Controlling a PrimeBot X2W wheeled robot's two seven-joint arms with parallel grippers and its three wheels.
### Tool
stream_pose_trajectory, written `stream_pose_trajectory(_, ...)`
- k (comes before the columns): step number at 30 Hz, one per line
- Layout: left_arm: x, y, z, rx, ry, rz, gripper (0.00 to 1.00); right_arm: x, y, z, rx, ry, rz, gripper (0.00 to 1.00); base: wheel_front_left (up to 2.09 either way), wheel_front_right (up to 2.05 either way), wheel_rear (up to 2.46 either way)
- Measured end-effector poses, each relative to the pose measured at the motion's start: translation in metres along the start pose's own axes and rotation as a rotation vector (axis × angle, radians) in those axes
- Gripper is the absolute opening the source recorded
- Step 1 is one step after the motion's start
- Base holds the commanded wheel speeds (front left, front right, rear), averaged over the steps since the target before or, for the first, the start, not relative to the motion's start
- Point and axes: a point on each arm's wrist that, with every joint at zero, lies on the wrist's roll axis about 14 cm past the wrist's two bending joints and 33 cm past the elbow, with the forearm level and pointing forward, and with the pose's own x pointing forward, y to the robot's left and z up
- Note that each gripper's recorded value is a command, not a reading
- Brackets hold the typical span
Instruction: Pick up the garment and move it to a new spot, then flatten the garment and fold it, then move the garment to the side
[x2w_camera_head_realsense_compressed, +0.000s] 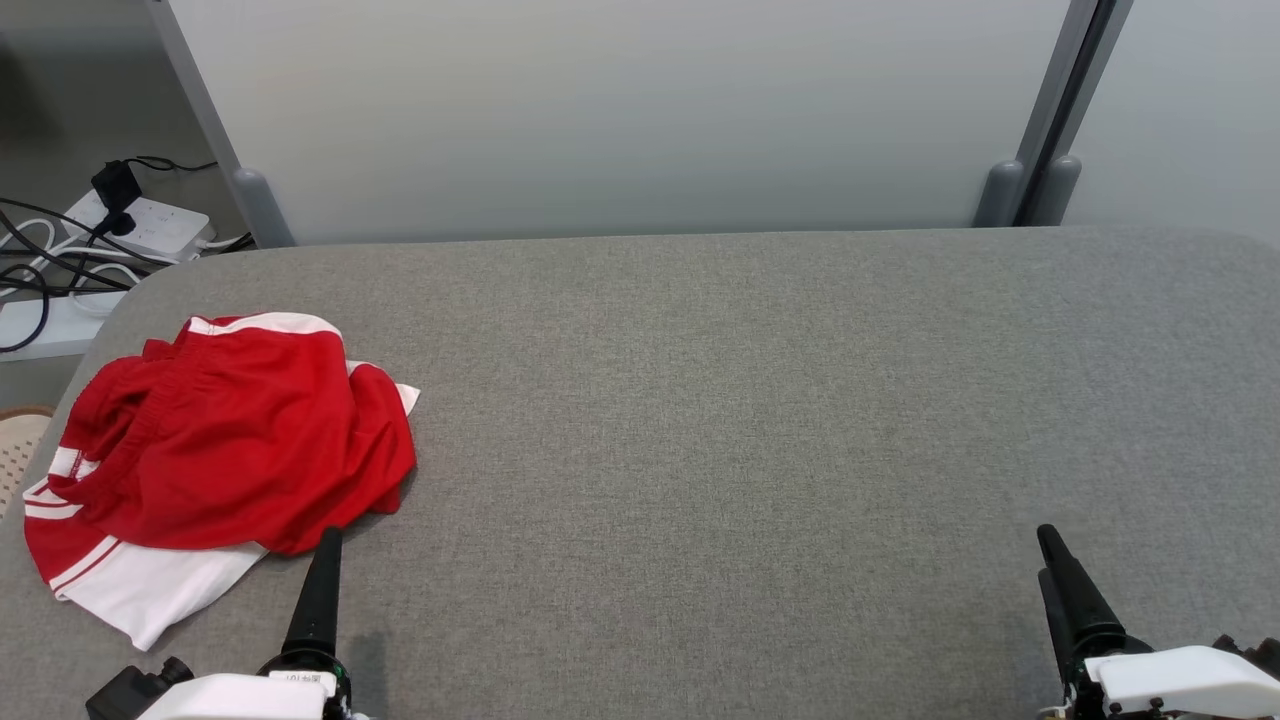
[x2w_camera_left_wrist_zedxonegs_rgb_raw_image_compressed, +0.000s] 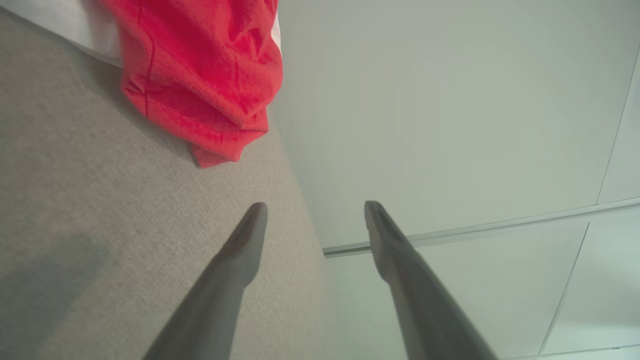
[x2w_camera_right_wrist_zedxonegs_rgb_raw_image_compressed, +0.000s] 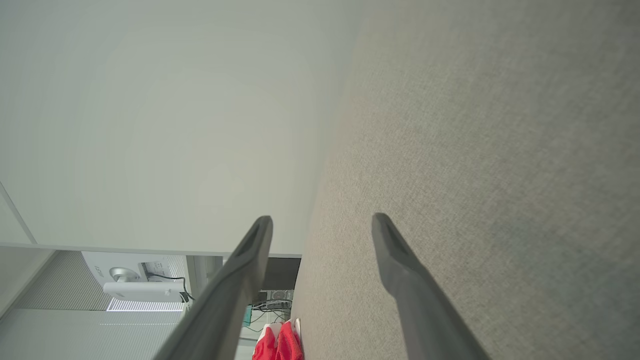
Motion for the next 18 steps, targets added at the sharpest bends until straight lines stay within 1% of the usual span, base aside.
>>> stream_pose_trajectory(8,0.001,-0.009,0.002,0.137,-0.014,-0.026,1.0,0.003,0.01,-0.006,-0.133,0.018,0.029,1.0,0.0,0.0,0.0)
stream_pose_trajectory(9,0.001,-0.012,0.002,0.179,-0.012,-0.035,1.0,0.005,0.015,-0.009,-0.176,0.025,0.046,1.0,0.0,0.0,0.0)
stream_pose_trajectory(18,0.002,-0.022,-0.002,0.337,-0.011,-0.064,1.0,0.004,0.018,-0.015,-0.325,0.04,0.064,1.0,0.0,0.0,0.0)
